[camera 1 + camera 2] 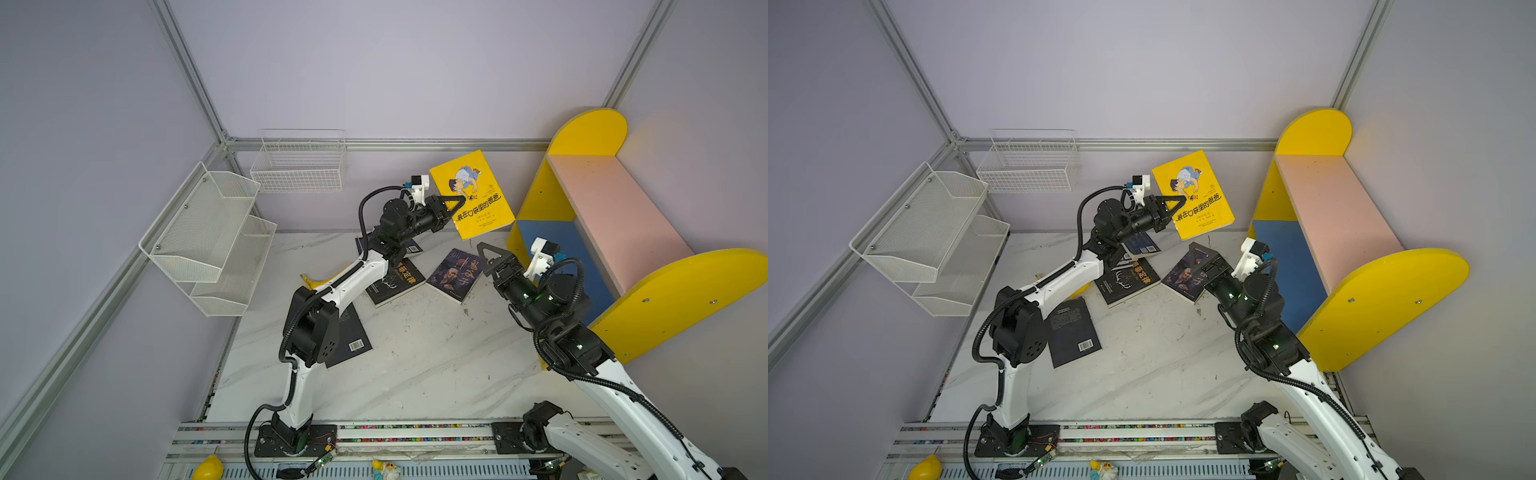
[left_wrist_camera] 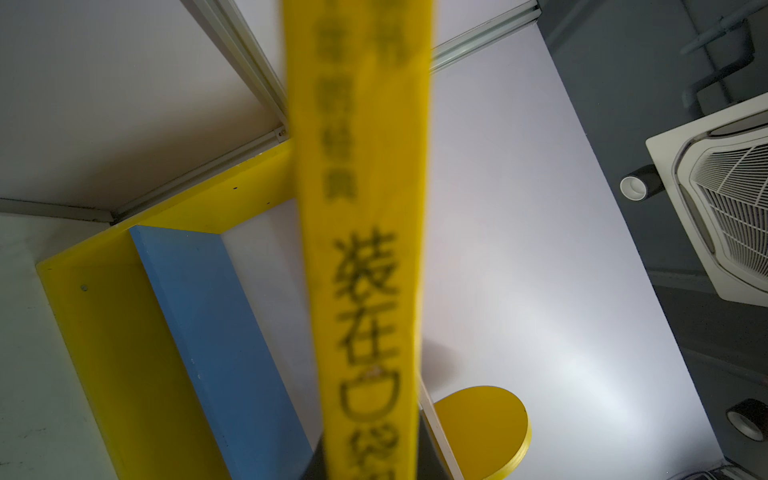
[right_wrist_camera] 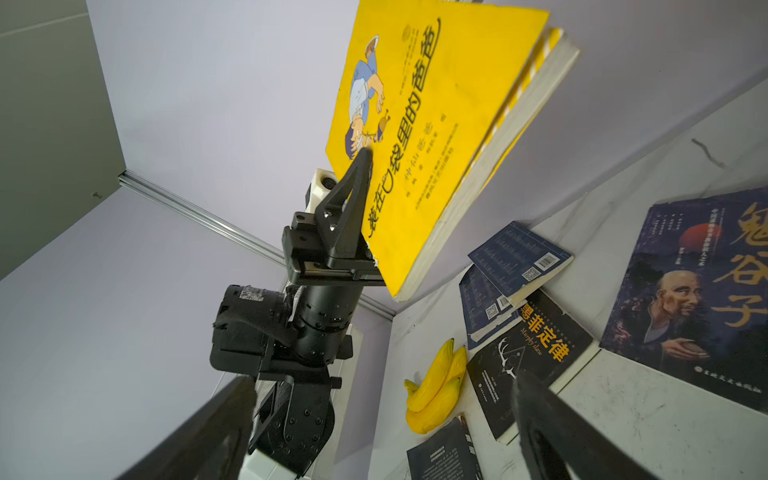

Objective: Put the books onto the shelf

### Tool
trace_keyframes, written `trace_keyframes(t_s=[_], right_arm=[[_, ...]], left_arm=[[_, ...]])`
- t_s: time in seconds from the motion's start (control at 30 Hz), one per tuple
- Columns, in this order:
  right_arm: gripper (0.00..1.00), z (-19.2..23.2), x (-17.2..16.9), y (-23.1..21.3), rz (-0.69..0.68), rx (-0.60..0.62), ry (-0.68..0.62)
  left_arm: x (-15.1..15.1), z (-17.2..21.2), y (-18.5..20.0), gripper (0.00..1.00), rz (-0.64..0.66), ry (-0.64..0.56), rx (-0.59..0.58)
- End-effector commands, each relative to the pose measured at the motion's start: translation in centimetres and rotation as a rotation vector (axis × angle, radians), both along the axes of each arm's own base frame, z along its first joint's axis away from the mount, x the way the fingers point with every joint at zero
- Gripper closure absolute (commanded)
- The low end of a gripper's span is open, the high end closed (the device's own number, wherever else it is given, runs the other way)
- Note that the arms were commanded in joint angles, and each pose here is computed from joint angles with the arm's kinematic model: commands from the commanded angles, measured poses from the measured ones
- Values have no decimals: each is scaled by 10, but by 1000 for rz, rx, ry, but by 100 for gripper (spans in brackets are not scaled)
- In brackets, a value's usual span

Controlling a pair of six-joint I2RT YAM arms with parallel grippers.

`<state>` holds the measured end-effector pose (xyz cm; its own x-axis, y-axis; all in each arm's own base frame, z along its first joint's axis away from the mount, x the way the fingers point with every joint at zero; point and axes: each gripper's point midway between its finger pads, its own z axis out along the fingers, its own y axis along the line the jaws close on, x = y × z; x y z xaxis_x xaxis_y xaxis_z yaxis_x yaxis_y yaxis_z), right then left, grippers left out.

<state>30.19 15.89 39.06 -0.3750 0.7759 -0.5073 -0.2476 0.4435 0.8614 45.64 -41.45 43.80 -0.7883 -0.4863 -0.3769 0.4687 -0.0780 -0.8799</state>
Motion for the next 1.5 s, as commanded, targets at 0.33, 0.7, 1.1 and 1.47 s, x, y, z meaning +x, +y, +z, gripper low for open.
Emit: trace_keyframes(t_s=[0.33,0.7,1.1,1.47], right_arm=[[27,52,23,1,-26,166,-219],[51,49,48,16,54,247,-218],[85,46,59,13,22,294,-194],[92,71,45,-67,-271,259,-191]], left_arm=[[-51,76,19,100,-108,-90,-227],[-54,79,19,98,-123,-91,-241],[-51,76,20,83,-124,-77,-238],[-26,52,99,36,116,-65,-136]])
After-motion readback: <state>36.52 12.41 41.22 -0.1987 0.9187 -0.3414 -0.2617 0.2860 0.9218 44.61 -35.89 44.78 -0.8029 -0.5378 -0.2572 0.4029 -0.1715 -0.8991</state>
